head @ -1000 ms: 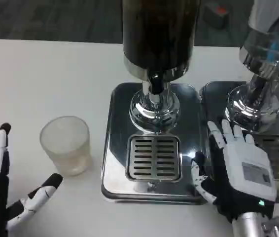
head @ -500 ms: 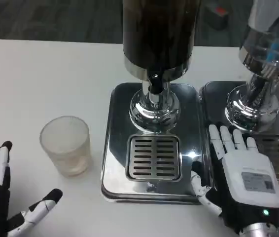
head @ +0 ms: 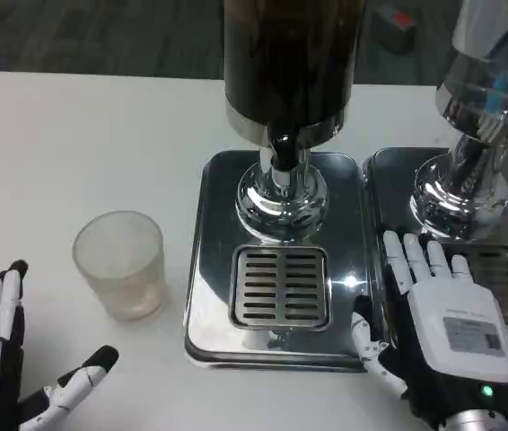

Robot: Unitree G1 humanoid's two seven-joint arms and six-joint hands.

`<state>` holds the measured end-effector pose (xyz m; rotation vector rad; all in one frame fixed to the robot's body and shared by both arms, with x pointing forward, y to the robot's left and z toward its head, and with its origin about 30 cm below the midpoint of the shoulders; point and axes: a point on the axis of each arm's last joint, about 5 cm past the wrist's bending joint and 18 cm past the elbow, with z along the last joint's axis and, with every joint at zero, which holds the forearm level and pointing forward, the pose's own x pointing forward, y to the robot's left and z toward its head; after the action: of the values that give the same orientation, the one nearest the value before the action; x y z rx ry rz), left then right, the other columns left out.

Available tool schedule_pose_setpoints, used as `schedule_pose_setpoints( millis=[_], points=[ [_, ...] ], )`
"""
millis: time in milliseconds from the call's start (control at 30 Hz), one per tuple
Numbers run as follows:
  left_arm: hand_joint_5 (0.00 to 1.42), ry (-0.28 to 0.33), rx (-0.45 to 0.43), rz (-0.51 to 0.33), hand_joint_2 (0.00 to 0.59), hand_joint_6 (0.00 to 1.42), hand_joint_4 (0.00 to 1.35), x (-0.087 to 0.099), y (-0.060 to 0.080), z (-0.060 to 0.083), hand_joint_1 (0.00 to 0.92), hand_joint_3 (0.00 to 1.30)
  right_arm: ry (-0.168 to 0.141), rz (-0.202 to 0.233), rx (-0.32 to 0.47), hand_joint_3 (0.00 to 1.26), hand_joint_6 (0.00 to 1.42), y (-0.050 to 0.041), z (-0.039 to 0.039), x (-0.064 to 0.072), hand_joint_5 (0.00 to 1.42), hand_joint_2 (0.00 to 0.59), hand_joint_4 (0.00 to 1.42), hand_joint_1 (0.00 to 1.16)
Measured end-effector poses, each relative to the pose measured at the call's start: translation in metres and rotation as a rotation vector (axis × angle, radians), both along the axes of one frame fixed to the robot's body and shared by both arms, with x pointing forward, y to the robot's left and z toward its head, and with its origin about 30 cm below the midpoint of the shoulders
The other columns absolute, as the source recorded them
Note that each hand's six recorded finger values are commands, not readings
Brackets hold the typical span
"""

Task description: Grasp the cup under the faucet to collect the drink, then remove the cup.

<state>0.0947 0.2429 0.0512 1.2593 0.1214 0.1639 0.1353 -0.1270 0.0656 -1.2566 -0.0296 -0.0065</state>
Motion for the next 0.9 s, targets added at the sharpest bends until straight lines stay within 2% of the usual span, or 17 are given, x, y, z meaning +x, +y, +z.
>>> schedule_pose_setpoints(
  millis=[100, 200, 333, 500, 633, 833, 900],
  points=[
    [0.00, -0.002, -0.077, 0.001, 0.055, 0.00, 0.00, 0.002, 0.000, -0.001, 0.000, 0.00, 0.008, -0.004, 0.015, 0.00, 0.00, 0.0018, 0.0003, 0.000, 0.00, 0.545, 0.00, 0.21],
    [0.00, -0.022, -0.131, -0.008, 0.051, 0.00, 0.00, 0.005, 0.000, -0.001, 0.000, 0.00, 0.019, -0.008, 0.023, 0.00, 0.00, 0.0023, 0.0005, 0.001, 0.00, 0.549, 0.00, 0.26],
    [0.00, -0.065, -0.171, -0.031, 0.022, 0.00, 0.00, 0.010, 0.001, 0.000, 0.000, 0.00, 0.040, -0.020, 0.026, 0.00, 0.00, 0.0018, 0.0011, 0.002, 0.00, 0.560, 0.00, 0.28],
    [0.00, -0.086, -0.201, -0.047, 0.000, 0.00, 0.00, 0.018, 0.003, -0.001, 0.000, 0.00, 0.046, -0.041, 0.046, 0.00, 0.00, 0.0057, 0.0017, 0.003, 0.00, 0.559, 0.00, 0.29],
    [0.00, -0.077, -0.222, -0.040, 0.000, 0.00, 0.00, 0.024, 0.006, -0.003, 0.000, 0.00, 0.053, -0.060, 0.055, 0.00, 0.00, 0.0073, 0.0015, 0.002, 0.00, 0.559, 0.00, 0.29],
    [0.00, -0.032, -0.339, -0.030, 0.000, 0.00, 0.00, 0.041, 0.013, -0.013, 0.000, 0.00, 0.053, -0.087, 0.077, 0.01, 0.00, 0.0110, 0.0029, 0.001, 0.00, 0.564, 0.00, 0.33],
    [0.00, -0.033, -0.347, -0.047, 0.000, 0.00, 0.00, 0.046, 0.013, -0.015, 0.000, 0.00, 0.055, -0.092, 0.079, 0.01, 0.00, 0.0115, 0.0029, 0.001, 0.00, 0.564, 0.00, 0.34]
  ],
)
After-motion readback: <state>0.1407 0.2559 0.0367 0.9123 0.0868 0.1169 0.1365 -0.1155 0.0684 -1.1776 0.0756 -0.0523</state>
